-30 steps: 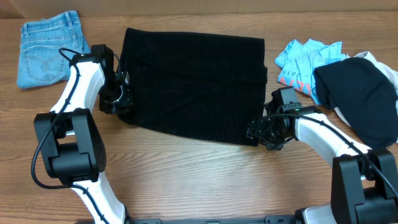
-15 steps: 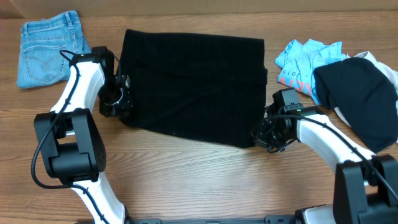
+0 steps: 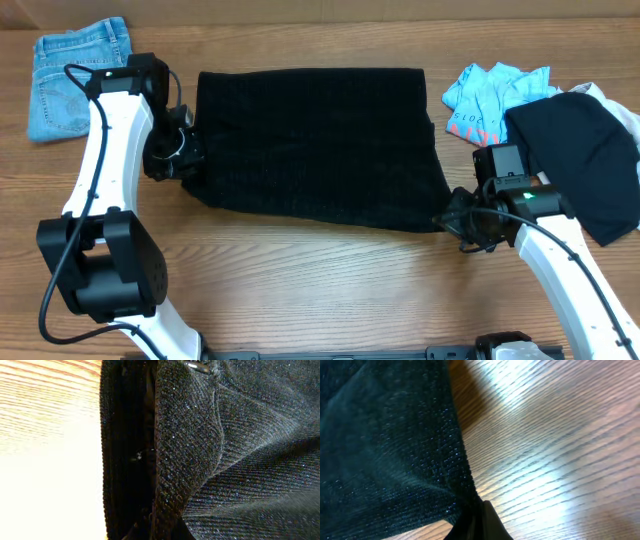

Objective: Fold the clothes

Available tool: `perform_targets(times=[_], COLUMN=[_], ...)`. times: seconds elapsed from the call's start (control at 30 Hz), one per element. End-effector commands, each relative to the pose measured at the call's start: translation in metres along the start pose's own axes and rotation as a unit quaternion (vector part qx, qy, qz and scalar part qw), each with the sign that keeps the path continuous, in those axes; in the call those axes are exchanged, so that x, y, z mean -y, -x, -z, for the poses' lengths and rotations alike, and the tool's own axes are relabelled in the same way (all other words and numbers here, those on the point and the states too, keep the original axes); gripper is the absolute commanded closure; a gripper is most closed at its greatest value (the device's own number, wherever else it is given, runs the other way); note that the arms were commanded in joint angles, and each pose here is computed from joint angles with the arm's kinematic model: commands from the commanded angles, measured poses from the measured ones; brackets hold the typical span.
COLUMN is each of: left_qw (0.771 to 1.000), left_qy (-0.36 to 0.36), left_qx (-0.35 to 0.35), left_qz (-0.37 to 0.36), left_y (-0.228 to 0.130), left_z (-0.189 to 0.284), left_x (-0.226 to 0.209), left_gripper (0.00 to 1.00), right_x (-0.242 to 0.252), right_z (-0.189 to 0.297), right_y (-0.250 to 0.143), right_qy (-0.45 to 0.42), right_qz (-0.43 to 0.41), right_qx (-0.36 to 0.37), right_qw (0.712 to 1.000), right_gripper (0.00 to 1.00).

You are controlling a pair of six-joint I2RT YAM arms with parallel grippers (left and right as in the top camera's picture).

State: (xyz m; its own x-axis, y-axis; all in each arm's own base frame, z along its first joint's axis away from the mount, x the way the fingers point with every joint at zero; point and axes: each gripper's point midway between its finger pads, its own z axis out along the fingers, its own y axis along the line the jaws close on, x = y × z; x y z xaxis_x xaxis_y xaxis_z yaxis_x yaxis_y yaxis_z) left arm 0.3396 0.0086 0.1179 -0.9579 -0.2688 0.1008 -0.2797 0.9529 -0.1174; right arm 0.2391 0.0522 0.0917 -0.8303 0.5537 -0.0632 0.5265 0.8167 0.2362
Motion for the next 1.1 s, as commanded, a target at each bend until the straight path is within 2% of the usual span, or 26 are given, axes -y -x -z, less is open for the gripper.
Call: perform_targets(times=[0.0, 0.03, 0.1, 0.23, 0.5, 0.77, 0.9, 1.07], left_qw=[0.997, 0.997, 0.997, 0.998, 0.995, 0.999, 1.000, 0.999], left_qy=[0.063, 0.065, 0.064, 0.022, 0.029, 0.023, 0.013, 0.003], left_qx=[0.036, 0.032, 0.017, -0.041, -0.088, -0.038, -0.003, 0.027], left_qz=[0.037, 0.038, 0.039, 0.044, 0.029, -0.021, -0.024, -0.023], left_y=[0.009, 0.007, 0.000, -0.027, -0.054, -0.074, -0.093, -0.107], left_z=[0.014, 0.014, 0.013, 0.013, 0.016, 0.041, 0.069, 0.089], left_x=[-0.025, -0.026, -0.026, -0.011, 0.000, 0.034, 0.032, 0.030], left_gripper=[0.94, 0.89, 0.88, 0.96, 0.96, 0.96, 0.96, 0.96], right_x=[0.018, 0.018, 0.019, 0.019, 0.022, 0.019, 0.018, -0.001], right_z=[0.018, 0.019, 0.018, 0.018, 0.026, 0.072, 0.091, 0.143], right_y=[0.020, 0.020, 0.016, 0.007, 0.003, -0.001, 0.003, 0.027], right_qy=[-0.051, -0.049, -0.052, -0.048, -0.045, 0.022, 0.038, 0.074], right_qz=[-0.030, -0.028, -0.029, -0.031, -0.056, -0.047, -0.045, -0.038], right_qx=[0.055, 0.054, 0.044, 0.022, 0.030, 0.110, 0.147, 0.219], right_qw=[0.997, 0.997, 0.997, 0.998, 0.997, 0.993, 0.987, 0.972], right_gripper=[0.96, 0.96, 0.96, 0.96, 0.96, 0.96, 0.96, 0.96])
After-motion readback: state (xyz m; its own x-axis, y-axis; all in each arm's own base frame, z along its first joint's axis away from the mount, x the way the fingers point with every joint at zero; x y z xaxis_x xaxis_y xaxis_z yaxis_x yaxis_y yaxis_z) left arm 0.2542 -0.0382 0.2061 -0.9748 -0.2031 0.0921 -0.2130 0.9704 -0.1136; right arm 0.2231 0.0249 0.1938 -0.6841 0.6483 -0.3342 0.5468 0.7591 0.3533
